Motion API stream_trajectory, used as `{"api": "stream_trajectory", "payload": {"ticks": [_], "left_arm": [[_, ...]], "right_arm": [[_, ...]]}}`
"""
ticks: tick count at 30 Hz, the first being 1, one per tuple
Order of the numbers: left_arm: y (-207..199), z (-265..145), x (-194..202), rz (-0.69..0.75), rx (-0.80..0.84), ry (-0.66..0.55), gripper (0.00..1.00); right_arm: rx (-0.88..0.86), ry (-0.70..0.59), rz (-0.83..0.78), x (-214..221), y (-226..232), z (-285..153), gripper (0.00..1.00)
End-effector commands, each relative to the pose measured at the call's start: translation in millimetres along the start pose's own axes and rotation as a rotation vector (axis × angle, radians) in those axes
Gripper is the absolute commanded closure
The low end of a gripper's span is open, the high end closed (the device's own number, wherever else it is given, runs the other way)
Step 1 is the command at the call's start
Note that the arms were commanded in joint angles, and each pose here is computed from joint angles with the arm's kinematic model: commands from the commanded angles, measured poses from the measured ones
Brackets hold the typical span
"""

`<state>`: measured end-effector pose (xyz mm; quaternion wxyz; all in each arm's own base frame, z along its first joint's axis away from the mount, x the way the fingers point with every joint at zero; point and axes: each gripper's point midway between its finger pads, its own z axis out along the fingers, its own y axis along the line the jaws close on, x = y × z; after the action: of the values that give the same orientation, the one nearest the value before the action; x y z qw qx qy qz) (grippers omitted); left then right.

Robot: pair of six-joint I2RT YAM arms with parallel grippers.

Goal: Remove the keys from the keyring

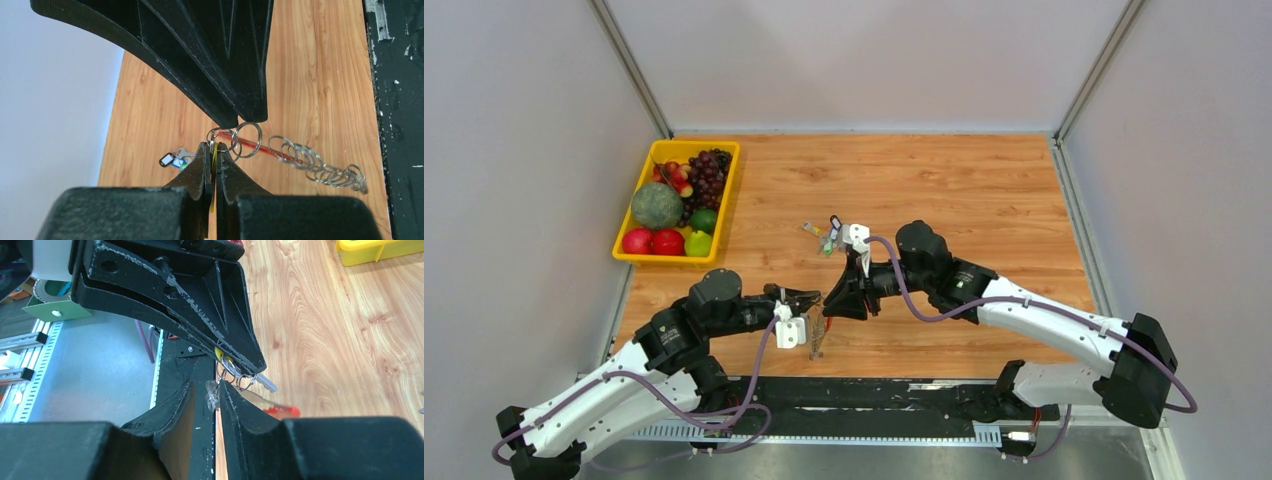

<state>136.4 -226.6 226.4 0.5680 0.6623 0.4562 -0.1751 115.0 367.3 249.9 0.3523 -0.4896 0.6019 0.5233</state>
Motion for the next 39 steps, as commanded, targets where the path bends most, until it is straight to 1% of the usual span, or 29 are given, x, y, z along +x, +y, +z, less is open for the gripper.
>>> {"api": "stream_trajectory", "payload": {"ticks": [1,8,14,20,25,28,33,39], "left_arm": [[5,-1,-10,0.026,-0.011,-0.040,1.00],[5,-1,-10,0.026,-0.012,-0.041,1.00],[6,-2,-11,0.027,-0.018,-0.042,1.00],[7,-2,-10,0.025,-0.023,-0.036,1.00],[7,-2,-9,0.024,-0.022,-0.035,1.00],[7,-2,-10,0.024,-0.021,-0.037,1.00],[7,-2,-10,0.024,-0.022,-0.035,1.00],[7,-3,-9,0.024,-0.026,-0.031,1.00]], "right_arm": [[0.043,-0.013,-0.035,-14,-4,4,0.69],[0.053,0.003,-0.031,-13,-7,13,0.72],[0.123,0.011,-0.023,-11,-18,10,0.74],[0.217,0.018,-0.007,-8,-31,3,0.67],[0.225,0.006,-0.008,-11,-30,1,0.67],[0.209,0.011,-0.008,-12,-29,3,0.68],[0.134,0.020,-0.015,-13,-17,11,0.71],[0.081,0.030,-0.019,-10,-7,14,0.82]]}}
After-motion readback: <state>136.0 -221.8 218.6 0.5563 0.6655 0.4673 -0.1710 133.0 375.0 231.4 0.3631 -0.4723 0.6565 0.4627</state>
